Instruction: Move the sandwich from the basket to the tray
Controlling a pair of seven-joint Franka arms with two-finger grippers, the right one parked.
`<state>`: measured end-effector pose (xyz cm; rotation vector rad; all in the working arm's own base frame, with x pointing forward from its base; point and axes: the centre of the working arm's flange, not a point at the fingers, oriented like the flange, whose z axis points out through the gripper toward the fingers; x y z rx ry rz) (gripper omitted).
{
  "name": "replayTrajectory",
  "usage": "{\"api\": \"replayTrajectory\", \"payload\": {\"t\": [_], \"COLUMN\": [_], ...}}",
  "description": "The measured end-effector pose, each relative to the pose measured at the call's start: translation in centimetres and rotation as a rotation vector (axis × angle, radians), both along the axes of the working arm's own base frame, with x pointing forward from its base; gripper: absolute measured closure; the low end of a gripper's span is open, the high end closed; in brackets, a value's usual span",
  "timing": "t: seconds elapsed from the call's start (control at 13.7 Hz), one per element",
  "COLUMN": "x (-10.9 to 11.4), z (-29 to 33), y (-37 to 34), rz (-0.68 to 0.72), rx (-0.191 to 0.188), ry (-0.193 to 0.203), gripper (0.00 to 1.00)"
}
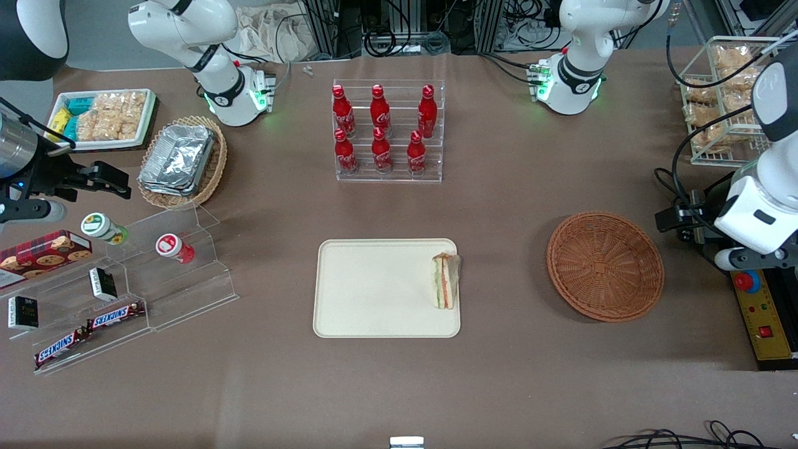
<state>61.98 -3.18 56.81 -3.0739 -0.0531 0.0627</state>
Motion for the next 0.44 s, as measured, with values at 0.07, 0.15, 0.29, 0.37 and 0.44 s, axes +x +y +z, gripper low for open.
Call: {"api": "replayTrajectory", "payload": {"t": [0.07, 0.15, 0.29, 0.37, 0.44], "x": [0.0, -0.1, -0.4, -0.5, -0.6], "z": [0.1, 0.2, 0.7, 0.9, 1.0], "y": [1.0, 2.0, 2.9, 2.8, 2.5], "rz": [-0.016, -0.021, -0.015, -0.013, -0.014], "rx": [0.002, 0.0, -0.004, -0.001, 0.001], "ry": [0.005, 0.006, 0.003, 0.003, 0.002], "gripper": [0.0, 0.0, 0.0, 0.0, 0.0]}}
